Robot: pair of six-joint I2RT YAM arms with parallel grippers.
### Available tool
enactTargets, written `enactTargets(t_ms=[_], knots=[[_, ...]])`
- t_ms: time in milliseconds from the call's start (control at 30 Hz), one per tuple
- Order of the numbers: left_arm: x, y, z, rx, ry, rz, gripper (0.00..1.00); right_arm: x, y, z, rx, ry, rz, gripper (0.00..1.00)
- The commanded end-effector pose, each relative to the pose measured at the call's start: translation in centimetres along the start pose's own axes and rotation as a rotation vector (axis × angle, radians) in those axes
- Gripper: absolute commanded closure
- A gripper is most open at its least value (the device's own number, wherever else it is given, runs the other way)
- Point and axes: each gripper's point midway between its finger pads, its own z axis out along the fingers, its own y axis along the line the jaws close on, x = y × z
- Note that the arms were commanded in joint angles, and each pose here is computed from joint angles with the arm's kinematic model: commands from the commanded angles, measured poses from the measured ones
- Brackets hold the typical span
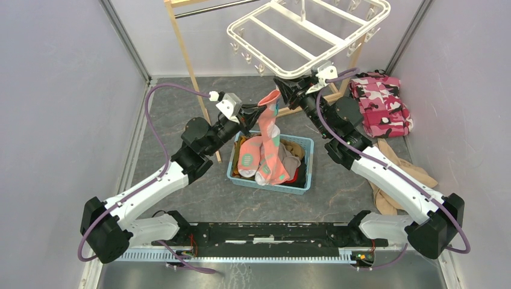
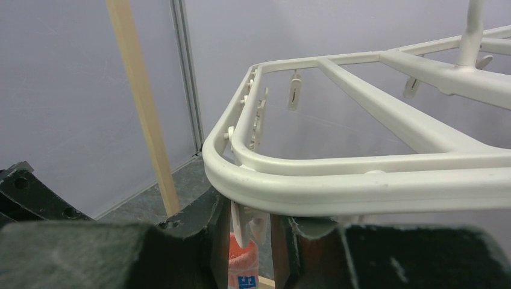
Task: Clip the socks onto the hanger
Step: Open the clamp at the hanger, then clamp the sock onto the hanger.
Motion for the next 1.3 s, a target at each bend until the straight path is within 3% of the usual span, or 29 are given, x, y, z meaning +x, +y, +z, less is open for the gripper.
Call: enactTargets(t_ms=[0, 800, 1267], knots=[[-3.8, -0.4, 0.8, 0.012, -0.11, -0.042, 0.98, -1.3, 0.2, 0.0, -0.011, -0.029, -0.008, 1.0], [-5.8, -1.0, 0.4, 0.038, -0.174, -0.084, 0.98, -1.7, 0.8, -0.3, -0.051, -0.048, -0.028, 1.0], [-6.5, -1.2, 0.4, 0.087, -0.216, -0.187, 0.98, -1.9, 1.5, -0.6, -0.088, -0.06, -0.029, 1.0]])
